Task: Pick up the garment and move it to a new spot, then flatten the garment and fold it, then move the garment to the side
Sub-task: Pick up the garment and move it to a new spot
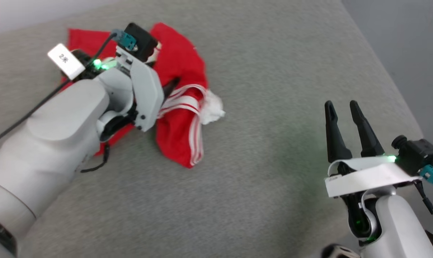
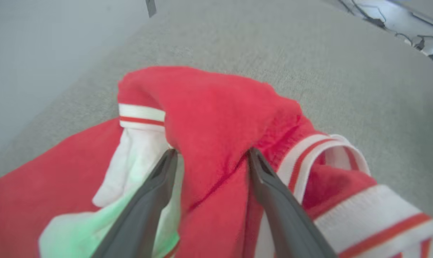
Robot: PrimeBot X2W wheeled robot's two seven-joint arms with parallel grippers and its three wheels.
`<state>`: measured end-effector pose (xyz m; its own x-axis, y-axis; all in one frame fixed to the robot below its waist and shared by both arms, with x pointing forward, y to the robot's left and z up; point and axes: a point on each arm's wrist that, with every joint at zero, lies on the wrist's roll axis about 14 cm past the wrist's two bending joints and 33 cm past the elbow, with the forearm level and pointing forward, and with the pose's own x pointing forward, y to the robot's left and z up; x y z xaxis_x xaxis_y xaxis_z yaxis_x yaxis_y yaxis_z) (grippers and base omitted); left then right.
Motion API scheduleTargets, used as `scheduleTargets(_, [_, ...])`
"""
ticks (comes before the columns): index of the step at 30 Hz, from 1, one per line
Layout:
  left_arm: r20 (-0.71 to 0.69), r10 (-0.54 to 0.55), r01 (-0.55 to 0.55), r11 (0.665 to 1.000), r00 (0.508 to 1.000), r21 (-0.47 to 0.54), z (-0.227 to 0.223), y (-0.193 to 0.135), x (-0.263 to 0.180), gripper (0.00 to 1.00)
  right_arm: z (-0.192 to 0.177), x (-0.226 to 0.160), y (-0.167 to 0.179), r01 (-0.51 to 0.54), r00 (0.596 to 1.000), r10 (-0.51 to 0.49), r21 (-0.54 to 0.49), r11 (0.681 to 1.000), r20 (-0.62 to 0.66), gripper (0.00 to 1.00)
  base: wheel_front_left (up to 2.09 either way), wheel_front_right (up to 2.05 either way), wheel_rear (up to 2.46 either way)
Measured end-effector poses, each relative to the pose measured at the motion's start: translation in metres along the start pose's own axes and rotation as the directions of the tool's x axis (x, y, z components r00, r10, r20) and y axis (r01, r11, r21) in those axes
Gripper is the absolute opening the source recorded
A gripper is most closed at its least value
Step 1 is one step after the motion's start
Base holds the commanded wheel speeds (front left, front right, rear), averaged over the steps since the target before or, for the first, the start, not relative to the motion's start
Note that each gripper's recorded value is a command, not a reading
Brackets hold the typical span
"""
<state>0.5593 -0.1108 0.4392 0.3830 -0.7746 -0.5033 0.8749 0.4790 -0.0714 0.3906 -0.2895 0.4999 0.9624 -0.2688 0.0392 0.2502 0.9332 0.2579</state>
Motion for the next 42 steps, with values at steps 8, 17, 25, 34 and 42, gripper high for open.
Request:
scheduleTargets(8, [0.233, 0.044, -0.024, 0.996, 0.972, -0.089, 0.018, -0.008, -0.057, 1.00, -0.021, 0.003, 0.036, -0.118, 0.992, 0.116, -0.038, 0.992, -0.049, 1.00, 0.00, 0.00, 0.00])
scheduleTargets(17, [0.262, 0.339, -0.240, 0.907, 0.903, -0.347, -0.062, 0.022, -0.134, 1.00, -0.037, 0.008, 0.051, -0.205, 0.975, 0.197, -0.075, 0.976, -0.099, 1.00, 0.00, 0.00, 0.00])
scheduleTargets(25, [0.238, 0.588, -0.409, 0.749, 0.773, -0.521, -0.111, 0.037, -0.213, 1.00, -0.040, 0.014, 0.058, -0.244, 0.966, 0.235, -0.079, 0.967, -0.108, 1.00, 0.00, 0.00, 0.00])
scheduleTargets(34, [0.227, 0.773, -0.542, 0.591, 0.592, -0.597, -0.152, 0.015, -0.293, 1.00, -0.037, 0.003, 0.069, -0.295, 0.952, 0.286, -0.082, 0.952, -0.109, 1.00, 0.00, 0.00, 0.00])
scheduleTargets(42, [0.299, 0.850, -0.684, 0.527, 0.434, -0.504, -0.144, -0.004, -0.347, 1.00, -0.011, -0.007, 0.085, -0.343, 0.939, 0.340, -0.094, 0.935, -0.041, 1.00, 0.00, 0.00, 0.00])
